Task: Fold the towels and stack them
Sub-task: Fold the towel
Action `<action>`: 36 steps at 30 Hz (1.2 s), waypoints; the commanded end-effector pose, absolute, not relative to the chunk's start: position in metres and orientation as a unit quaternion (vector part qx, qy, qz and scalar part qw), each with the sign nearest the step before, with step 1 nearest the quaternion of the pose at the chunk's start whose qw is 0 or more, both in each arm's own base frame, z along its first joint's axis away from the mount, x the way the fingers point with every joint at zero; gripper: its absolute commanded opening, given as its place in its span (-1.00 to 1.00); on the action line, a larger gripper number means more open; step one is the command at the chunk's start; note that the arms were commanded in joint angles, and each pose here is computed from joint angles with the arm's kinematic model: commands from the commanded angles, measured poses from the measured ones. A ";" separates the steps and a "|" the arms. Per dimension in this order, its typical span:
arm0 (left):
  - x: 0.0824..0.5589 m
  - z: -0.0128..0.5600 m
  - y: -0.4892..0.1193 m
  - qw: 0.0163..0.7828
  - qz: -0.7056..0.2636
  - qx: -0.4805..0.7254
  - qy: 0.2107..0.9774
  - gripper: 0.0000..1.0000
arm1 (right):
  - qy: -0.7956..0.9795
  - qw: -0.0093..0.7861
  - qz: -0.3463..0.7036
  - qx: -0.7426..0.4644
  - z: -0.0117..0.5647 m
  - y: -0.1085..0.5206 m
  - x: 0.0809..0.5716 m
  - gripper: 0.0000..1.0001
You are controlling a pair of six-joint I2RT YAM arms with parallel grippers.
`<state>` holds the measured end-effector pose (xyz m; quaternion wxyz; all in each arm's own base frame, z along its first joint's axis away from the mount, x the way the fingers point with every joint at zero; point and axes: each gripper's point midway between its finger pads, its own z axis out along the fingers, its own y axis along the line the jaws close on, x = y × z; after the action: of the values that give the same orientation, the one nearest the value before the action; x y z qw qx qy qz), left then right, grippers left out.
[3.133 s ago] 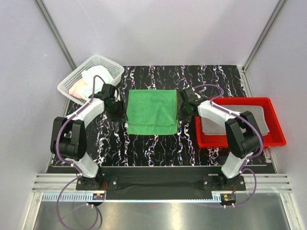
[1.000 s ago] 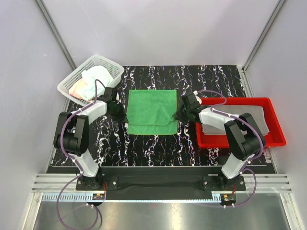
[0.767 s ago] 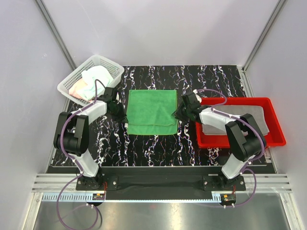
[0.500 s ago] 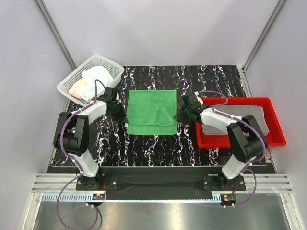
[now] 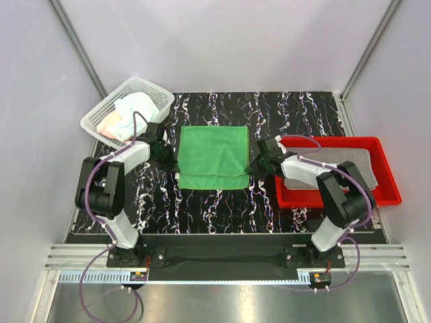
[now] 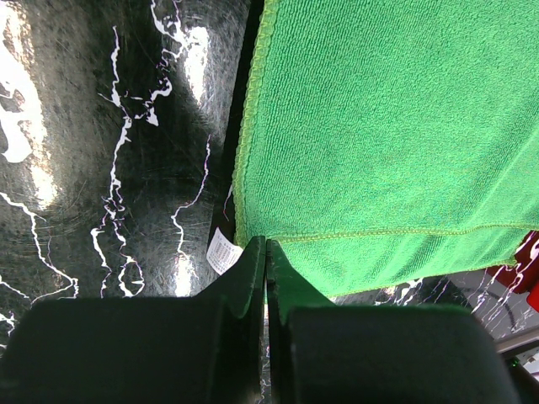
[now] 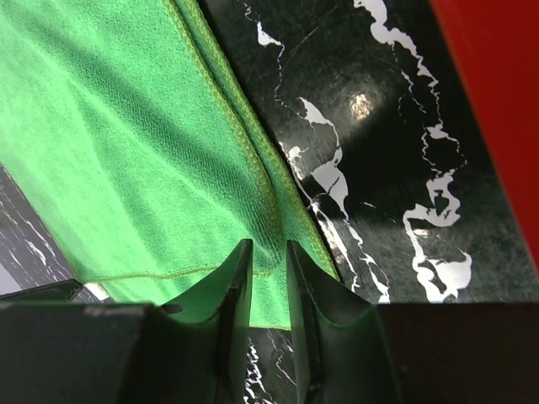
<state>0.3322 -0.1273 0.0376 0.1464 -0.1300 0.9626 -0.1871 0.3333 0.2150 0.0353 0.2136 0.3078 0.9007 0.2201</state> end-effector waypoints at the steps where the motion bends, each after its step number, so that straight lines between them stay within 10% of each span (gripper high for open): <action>1: 0.345 0.050 -0.130 0.173 -0.197 -0.126 0.957 -1.00 | 0.890 0.228 0.243 0.312 0.042 0.225 0.345 -0.42; 26: 0.353 0.051 -0.107 0.199 -0.132 -0.136 0.962 -0.25 | 0.894 0.233 0.236 0.301 0.030 0.224 0.347 -1.00; 36: 0.359 0.041 -0.120 0.188 -0.162 -0.126 0.960 -0.39 | 0.893 0.242 0.238 0.295 0.035 0.224 0.349 -1.00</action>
<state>0.3418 -0.1144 0.0349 0.1647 -0.1368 0.9654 -0.1487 0.3435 0.2202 0.0260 0.2217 0.3064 0.8972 0.2281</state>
